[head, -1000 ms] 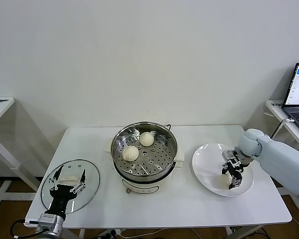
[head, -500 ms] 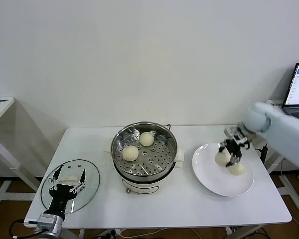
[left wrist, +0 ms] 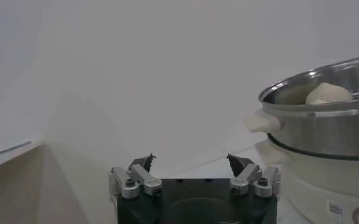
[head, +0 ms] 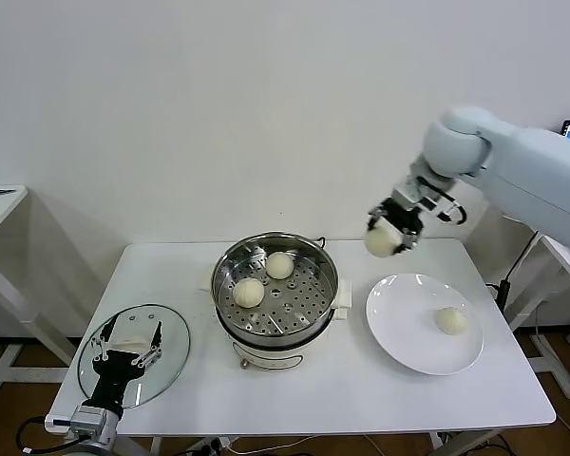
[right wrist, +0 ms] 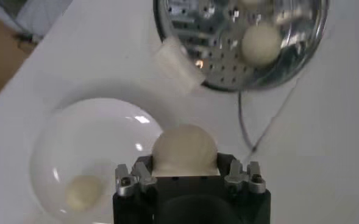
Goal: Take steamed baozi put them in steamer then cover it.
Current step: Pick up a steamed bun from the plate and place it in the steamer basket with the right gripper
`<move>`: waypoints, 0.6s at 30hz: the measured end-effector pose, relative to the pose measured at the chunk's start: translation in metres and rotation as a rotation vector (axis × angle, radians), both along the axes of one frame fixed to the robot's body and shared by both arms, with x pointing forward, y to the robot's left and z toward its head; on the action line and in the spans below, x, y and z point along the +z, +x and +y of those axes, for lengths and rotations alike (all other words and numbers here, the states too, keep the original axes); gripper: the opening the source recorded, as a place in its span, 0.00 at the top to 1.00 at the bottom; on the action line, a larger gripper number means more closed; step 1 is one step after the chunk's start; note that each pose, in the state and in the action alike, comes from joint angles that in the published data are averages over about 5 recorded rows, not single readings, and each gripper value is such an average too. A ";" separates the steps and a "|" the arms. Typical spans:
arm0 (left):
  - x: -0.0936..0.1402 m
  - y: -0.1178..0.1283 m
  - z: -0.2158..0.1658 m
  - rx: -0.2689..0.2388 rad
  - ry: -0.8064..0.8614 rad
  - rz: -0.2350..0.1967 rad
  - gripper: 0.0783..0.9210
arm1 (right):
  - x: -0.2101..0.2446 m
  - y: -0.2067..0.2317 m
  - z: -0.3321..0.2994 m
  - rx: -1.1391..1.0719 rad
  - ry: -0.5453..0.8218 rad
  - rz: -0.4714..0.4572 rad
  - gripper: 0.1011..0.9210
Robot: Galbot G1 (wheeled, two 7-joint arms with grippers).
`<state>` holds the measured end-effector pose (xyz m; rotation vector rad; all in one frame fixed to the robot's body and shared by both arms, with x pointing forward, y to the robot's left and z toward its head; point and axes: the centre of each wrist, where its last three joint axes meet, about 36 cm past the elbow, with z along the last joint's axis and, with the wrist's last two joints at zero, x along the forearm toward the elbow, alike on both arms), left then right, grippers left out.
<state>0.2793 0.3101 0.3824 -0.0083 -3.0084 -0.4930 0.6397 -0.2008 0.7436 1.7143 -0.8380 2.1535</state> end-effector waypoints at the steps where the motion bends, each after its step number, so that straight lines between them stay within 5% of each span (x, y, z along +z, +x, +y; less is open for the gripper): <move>1: 0.000 0.000 0.000 0.001 0.000 0.000 0.12 | 0.001 -0.001 0.010 0.039 -0.012 -0.011 0.29; 18: -0.006 0.005 0.009 0.004 -0.007 0.008 0.12 | -0.048 -0.024 0.138 0.554 -0.148 -0.009 0.29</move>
